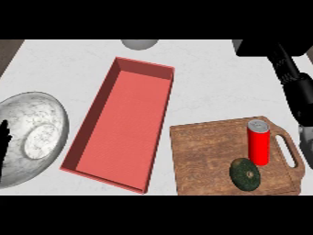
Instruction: Pick the squash from the cutting board and place it in the cardboard box
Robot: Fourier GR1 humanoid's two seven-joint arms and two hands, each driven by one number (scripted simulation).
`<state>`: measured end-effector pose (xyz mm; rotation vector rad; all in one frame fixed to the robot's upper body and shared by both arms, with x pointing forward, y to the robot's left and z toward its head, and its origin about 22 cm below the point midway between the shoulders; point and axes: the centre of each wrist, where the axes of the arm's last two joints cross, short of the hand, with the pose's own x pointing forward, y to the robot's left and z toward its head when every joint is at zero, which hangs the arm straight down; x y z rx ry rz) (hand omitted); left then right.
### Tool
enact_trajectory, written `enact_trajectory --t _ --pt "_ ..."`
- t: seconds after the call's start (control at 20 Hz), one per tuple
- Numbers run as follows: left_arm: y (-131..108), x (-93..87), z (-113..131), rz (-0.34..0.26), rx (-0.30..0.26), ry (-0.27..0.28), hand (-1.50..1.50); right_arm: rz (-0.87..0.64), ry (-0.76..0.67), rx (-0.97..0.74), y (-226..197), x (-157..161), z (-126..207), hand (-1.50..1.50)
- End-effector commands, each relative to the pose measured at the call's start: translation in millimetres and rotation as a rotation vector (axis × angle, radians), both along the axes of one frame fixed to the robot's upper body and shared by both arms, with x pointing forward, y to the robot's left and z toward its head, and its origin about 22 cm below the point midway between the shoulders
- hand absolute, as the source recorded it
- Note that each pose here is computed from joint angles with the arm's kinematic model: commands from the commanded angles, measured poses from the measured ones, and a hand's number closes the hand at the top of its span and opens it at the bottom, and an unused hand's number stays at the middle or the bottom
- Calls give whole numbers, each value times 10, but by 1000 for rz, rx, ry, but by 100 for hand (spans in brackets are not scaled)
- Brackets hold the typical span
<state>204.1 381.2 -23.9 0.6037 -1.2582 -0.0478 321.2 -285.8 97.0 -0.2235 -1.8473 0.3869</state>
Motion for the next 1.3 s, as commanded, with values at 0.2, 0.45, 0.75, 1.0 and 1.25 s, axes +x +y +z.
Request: enact_trajectory --t 0.2,0.45,0.75,1.0,1.25 --pt "33 373 410 -28 146 -106 0 10 115 299 -117 -748 -589 -150" --pt "-9 319 419 -69 136 -83 0 90 149 -449 -390 -1240 -1027 -150" --pt "-183 453 323 -96 123 -70 0 91 2 48 -656 -1845 -1537 -150" --pt "-59 366 422 -114 139 -71 0 87 -55 -238 -1180 -1694 -1161 -150" --pt "-153 535 426 -110 128 -79 0 157 98 -567 -1388 -1527 -745 -150"
